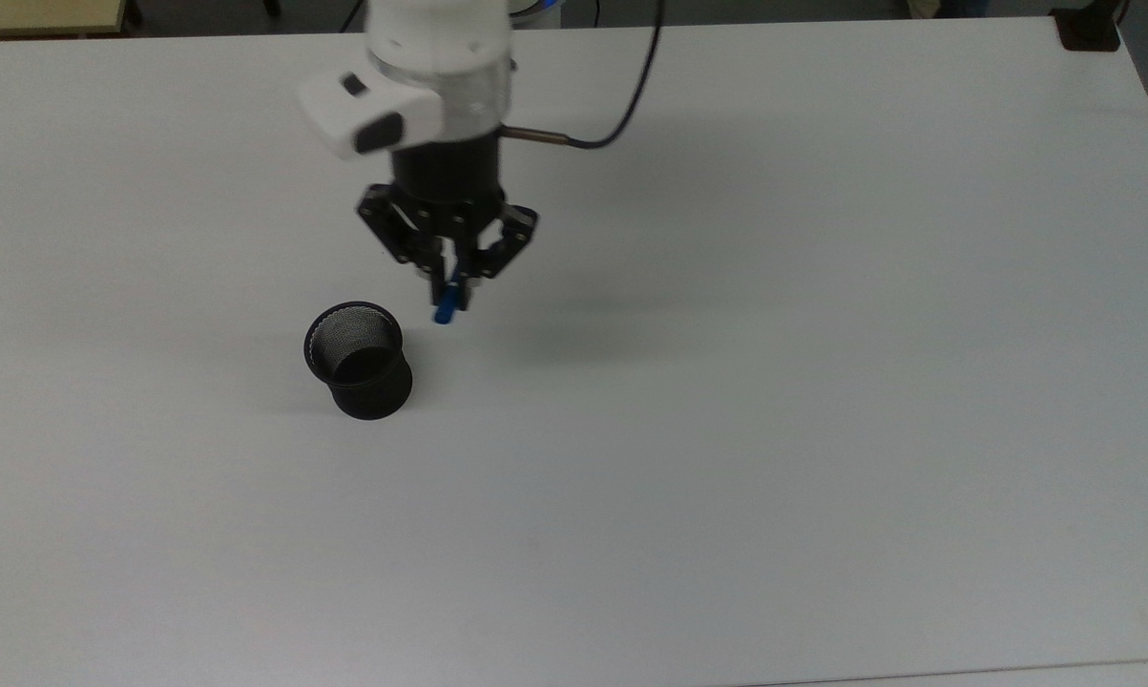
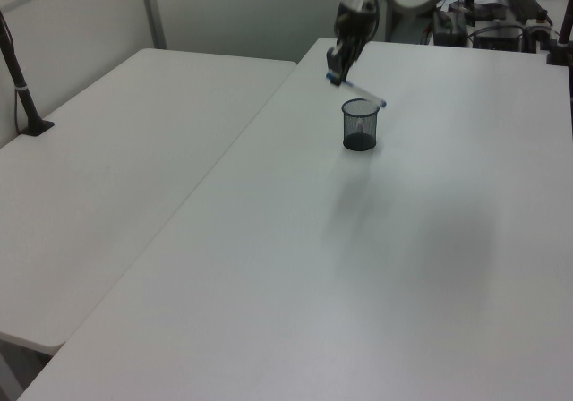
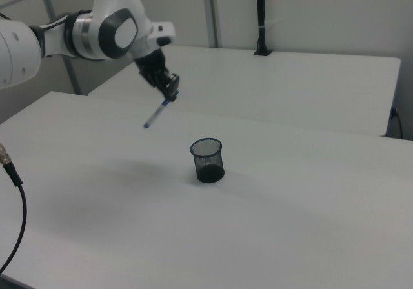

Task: Insert the marker
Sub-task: 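Lift the marker and carry it over the black mesh cup, then lower the marker into the cup and open the gripper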

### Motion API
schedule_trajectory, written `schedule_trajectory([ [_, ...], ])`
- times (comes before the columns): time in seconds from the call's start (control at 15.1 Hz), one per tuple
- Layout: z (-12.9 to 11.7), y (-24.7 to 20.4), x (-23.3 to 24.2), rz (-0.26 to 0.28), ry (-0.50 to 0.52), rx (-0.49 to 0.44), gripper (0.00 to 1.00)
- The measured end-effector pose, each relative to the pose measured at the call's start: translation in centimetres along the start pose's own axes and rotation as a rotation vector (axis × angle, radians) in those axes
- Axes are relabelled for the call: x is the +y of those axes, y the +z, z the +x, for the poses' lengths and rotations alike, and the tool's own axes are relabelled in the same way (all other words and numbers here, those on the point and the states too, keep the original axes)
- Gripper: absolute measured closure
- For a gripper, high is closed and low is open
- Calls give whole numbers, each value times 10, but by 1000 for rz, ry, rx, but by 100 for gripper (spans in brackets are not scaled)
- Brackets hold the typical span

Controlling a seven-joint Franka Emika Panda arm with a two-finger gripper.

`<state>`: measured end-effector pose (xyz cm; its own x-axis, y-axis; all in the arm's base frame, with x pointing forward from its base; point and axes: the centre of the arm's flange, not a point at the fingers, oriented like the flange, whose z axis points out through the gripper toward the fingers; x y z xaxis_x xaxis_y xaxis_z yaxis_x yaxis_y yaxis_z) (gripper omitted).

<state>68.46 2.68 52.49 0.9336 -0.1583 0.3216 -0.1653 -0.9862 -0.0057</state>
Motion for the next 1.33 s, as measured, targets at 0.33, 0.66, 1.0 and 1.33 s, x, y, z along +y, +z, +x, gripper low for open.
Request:
schedule_trajectory([
  [0.33, 22, -19, 62, -12, 25, 220, 82],
  [0.66, 18, 5, 108, -53, 11, 340, 82],
  [1.0, -10, 63, 107, -53, -24, 394, 82],
  [1.33, -21, 91, 101, -61, -56, 384, 82],
])
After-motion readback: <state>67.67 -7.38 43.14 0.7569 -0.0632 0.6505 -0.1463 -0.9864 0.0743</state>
